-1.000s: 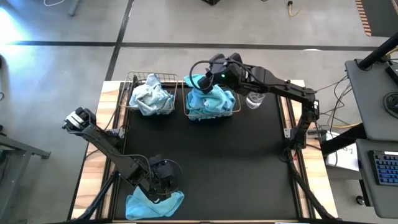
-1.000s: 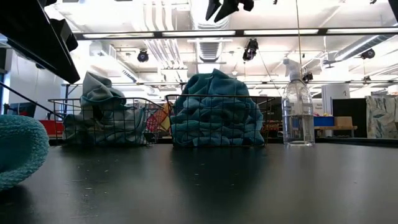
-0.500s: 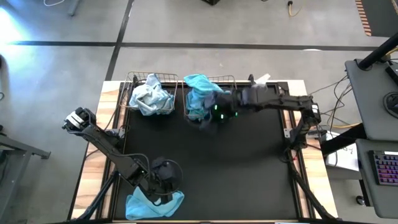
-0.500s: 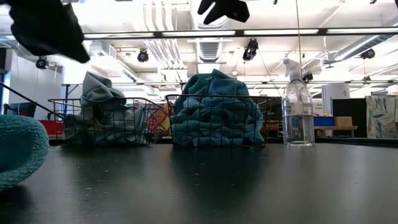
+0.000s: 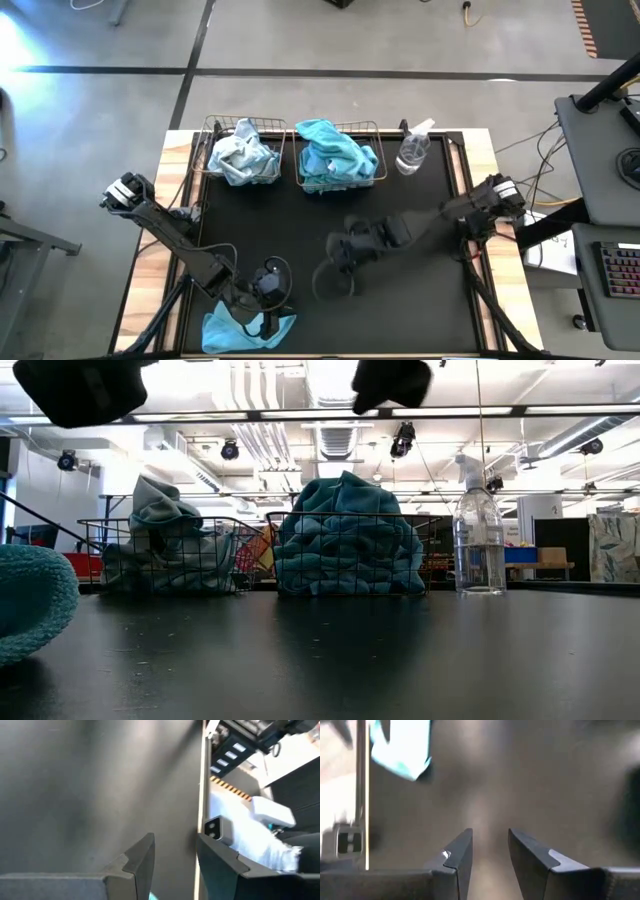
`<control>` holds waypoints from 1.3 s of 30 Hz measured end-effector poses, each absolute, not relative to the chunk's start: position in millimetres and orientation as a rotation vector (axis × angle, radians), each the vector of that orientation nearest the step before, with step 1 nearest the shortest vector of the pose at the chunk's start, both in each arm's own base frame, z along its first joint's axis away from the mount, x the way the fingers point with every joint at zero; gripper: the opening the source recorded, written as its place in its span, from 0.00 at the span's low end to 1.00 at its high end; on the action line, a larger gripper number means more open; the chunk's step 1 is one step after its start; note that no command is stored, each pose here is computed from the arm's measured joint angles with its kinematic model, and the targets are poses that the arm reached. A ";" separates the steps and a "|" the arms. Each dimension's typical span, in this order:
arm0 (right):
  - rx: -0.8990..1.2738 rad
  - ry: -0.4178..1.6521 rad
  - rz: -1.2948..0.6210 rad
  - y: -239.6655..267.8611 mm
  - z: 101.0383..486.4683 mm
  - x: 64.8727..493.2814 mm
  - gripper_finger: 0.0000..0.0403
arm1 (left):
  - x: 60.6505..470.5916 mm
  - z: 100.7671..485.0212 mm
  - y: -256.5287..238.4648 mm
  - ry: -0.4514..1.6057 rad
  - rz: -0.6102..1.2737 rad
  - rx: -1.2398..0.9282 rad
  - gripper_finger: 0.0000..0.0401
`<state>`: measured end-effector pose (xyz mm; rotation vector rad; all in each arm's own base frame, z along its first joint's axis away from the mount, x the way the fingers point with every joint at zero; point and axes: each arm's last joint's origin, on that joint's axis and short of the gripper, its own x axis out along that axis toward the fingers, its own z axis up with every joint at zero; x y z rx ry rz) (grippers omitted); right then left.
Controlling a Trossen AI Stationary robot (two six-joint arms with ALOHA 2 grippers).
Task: Sort microfiber towel by color & place in baskets
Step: Put the blue microfiber towel into the right wire basket
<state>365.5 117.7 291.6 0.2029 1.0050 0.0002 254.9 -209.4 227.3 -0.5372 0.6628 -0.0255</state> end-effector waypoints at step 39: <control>0.094 1.156 0.071 182.0 215.3 315.2 0.29 | 262.0 140.8 -277.0 1.131 -0.389 -0.977 0.32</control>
